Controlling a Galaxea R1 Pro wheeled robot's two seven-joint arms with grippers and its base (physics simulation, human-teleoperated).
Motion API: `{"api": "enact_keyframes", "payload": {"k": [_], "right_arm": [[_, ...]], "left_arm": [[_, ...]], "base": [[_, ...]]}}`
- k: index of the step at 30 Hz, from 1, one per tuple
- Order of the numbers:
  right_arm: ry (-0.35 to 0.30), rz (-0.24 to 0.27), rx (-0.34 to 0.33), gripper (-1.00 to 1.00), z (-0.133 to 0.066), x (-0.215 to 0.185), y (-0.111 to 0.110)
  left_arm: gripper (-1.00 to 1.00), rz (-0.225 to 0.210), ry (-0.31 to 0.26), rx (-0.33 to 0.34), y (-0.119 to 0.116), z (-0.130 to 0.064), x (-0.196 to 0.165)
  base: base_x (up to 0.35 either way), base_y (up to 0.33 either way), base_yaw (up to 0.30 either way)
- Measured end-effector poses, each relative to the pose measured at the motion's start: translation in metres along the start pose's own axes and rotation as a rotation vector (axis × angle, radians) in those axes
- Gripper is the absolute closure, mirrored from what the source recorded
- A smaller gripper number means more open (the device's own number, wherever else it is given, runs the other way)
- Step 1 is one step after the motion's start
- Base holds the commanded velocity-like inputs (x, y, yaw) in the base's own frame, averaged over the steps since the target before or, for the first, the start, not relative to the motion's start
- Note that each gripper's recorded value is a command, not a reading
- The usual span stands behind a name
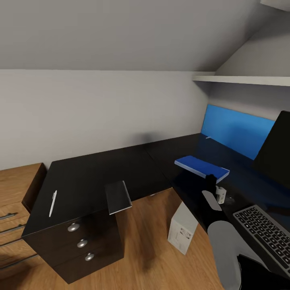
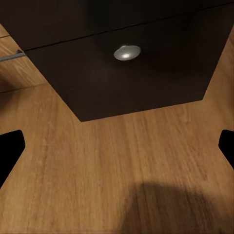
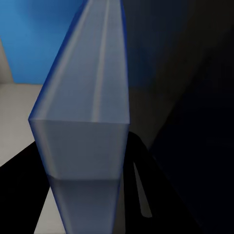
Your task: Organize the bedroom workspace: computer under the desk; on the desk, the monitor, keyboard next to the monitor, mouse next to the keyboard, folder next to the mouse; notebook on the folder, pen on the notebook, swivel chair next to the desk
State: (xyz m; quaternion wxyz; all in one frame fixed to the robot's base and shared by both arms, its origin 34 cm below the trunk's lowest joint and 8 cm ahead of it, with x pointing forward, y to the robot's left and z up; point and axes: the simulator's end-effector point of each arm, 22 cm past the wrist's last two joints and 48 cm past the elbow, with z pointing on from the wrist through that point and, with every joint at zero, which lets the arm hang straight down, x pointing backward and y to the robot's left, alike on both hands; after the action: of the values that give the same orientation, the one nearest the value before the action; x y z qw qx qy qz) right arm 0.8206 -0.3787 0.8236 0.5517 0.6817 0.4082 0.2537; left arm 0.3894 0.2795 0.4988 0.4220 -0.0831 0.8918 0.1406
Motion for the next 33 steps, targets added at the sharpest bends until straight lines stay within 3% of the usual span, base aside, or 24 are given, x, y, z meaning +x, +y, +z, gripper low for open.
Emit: {"api": "enact_keyframes", "payload": {"k": [3, 4, 33], "right_arm": [[0.002, 0.000, 0.000, 1.00, 0.0002, 0.0001, 0.0001], [0.004, -0.001, 0.001, -1.00, 0.0000, 0.0009, -0.0001], [0.004, -0.001, -0.002, -1.00, 0.0005, 0.0001, 0.0013]], "left_arm": [[-1.00, 0.000, 0.000, 0.000, 0.0001, 0.0000, 0.0000], [-1.00, -0.001, 0.000, -0.001, 0.0002, 0.0000, 0.0001], [-1.00, 0.001, 0.000, 0.001, -0.0003, 0.0000, -0.0001]], "base": [[0.000, 0.000, 0.000], [0.000, 0.000, 0.000], [-0.037, 0.000, 0.000]]}}
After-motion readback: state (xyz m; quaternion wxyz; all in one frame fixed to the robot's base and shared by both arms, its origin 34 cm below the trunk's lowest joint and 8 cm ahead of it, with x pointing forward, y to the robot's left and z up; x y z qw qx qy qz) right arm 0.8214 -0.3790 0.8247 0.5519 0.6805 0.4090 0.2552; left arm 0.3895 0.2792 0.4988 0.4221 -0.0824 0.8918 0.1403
